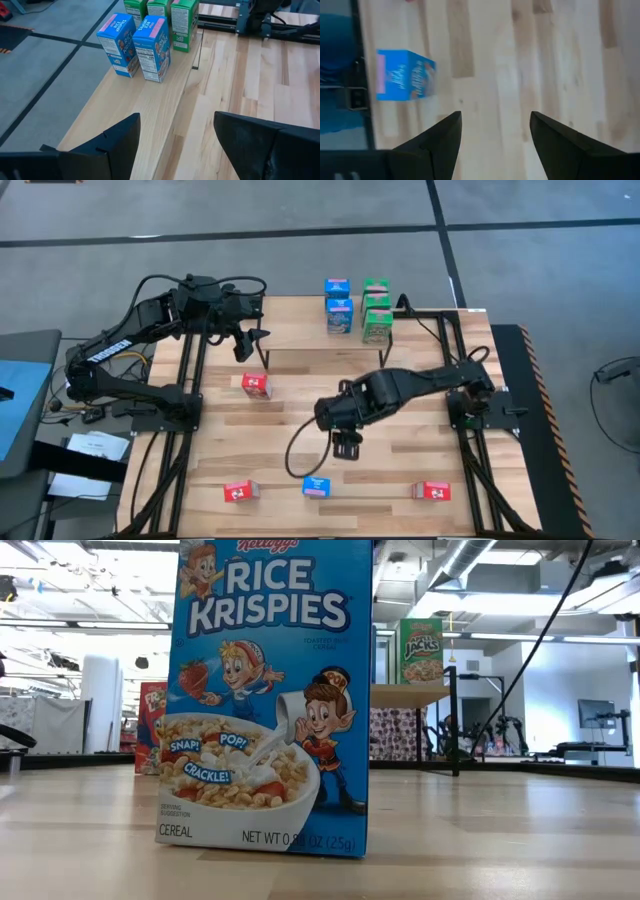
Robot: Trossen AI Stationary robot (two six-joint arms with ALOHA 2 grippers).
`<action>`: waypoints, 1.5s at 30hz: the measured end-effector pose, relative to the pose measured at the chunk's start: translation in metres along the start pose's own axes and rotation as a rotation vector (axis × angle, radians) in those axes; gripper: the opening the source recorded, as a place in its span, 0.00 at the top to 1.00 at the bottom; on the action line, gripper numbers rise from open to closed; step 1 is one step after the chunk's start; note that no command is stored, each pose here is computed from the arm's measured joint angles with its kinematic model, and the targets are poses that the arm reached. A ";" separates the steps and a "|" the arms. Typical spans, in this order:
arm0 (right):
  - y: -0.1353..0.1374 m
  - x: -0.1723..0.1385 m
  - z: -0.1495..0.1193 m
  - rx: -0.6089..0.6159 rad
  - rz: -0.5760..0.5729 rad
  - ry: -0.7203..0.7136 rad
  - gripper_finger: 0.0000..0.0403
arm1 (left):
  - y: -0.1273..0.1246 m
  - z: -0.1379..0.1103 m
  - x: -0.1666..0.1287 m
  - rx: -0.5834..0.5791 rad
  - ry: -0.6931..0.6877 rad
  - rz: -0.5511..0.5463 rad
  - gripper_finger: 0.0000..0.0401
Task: Stack cereal on shelf
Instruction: Put the blue cereal box on the shelf aligned with the other blue cereal box
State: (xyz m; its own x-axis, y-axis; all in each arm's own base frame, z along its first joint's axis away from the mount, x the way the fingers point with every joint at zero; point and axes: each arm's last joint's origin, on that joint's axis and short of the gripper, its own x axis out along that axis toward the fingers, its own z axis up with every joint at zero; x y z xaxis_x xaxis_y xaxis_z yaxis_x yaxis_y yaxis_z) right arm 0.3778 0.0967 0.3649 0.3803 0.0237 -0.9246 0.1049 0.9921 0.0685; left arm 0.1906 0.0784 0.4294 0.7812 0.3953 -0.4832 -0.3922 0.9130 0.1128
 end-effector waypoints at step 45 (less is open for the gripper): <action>0.039 -0.004 -0.016 -0.062 0.036 0.001 0.35 | -0.010 -0.009 0.057 -0.048 0.191 -0.158 0.40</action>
State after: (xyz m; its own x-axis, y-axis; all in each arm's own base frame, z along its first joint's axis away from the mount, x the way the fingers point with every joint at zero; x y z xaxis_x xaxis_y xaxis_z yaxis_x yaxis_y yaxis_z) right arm 0.3655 0.1372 0.3652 0.3818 0.0600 -0.9223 0.0337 0.9963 0.0788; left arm 0.2347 0.0912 0.3933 0.7303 0.2172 -0.6477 -0.2984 0.9543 -0.0164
